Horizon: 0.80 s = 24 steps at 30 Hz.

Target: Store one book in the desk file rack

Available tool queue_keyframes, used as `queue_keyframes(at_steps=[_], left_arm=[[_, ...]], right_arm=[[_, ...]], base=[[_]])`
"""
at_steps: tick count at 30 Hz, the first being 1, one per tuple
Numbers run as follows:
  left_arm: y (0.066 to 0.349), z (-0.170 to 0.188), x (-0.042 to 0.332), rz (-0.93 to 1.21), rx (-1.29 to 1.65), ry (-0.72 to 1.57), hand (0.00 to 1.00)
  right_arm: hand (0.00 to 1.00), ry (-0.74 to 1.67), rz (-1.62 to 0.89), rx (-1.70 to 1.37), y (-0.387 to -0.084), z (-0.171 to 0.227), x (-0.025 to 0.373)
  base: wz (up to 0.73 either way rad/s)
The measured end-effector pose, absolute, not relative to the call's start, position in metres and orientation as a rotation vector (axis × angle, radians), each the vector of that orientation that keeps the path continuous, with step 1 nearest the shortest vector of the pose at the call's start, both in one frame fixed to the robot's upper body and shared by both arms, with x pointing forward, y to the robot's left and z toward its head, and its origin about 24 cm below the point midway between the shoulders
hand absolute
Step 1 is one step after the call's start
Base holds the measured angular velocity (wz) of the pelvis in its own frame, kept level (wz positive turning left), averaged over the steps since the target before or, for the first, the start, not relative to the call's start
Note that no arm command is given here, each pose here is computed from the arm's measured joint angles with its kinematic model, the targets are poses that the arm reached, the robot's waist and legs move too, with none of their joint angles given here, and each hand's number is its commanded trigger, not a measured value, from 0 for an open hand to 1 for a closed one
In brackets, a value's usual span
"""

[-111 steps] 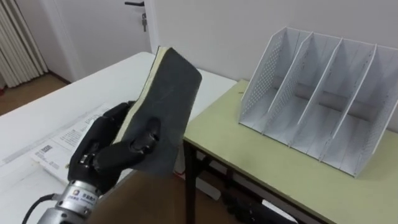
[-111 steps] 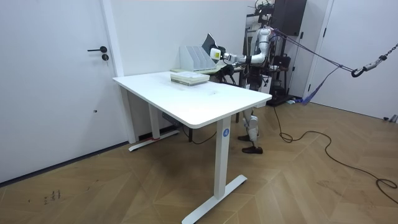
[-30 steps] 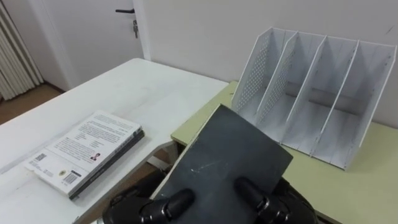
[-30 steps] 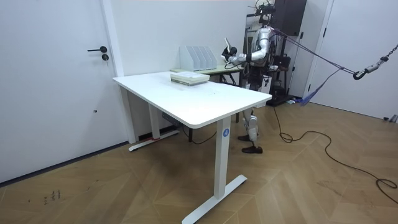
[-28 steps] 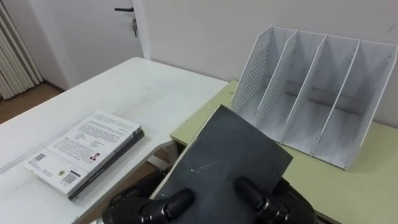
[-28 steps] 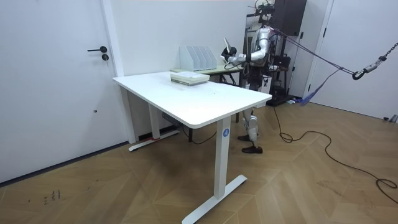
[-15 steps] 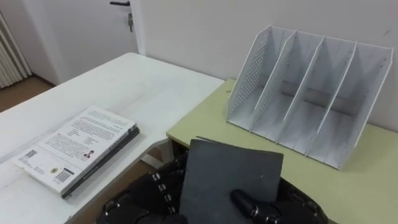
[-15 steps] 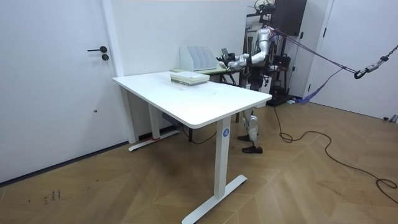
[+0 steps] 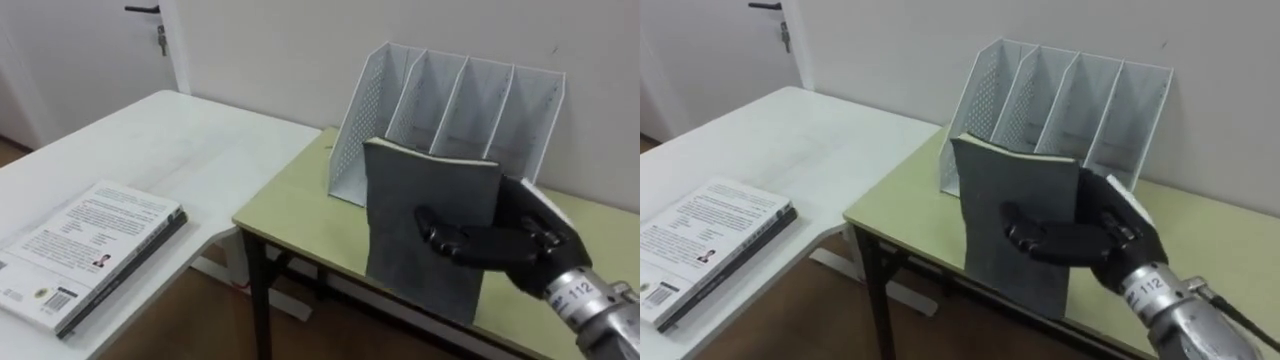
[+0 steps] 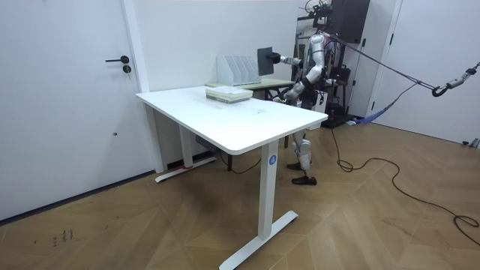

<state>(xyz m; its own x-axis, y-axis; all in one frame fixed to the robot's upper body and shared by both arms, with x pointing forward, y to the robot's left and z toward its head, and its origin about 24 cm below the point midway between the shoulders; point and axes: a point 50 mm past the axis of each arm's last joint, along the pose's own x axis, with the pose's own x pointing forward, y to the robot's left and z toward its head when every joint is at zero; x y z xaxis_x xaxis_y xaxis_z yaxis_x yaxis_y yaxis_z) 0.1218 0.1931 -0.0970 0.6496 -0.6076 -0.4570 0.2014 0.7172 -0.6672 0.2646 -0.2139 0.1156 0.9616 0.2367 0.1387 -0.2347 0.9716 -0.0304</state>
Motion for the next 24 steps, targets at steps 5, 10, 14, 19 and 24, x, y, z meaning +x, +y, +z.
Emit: queue_keyframes(at_steps=[5,10,14,19,24], left_arm=[[0.201,-0.117,0.101,-0.414,-0.552,0.852,0.00],[0.207,-0.136,0.077,-0.279,-0.567,0.956,0.00],[0.216,-0.144,0.064,-0.156,-0.548,0.997,0.00],[0.222,-0.148,0.056,-0.101,-0.499,1.042,0.00],[0.225,-0.152,0.049,-0.055,-0.458,1.079,0.00]], right_arm=[[1.00,-0.274,0.095,-0.133,-0.218,0.145,0.276],[1.00,-0.374,-0.044,-0.157,-0.224,0.170,0.282],[1.00,-0.474,-0.167,-0.195,-0.225,0.190,0.286],[1.00,-0.531,-0.306,-0.231,-0.231,0.200,0.286],[1.00,-0.538,-0.474,-0.224,-0.243,0.201,0.294]], base=[[0.03],[0.00],[0.04],[0.06],[0.07]])
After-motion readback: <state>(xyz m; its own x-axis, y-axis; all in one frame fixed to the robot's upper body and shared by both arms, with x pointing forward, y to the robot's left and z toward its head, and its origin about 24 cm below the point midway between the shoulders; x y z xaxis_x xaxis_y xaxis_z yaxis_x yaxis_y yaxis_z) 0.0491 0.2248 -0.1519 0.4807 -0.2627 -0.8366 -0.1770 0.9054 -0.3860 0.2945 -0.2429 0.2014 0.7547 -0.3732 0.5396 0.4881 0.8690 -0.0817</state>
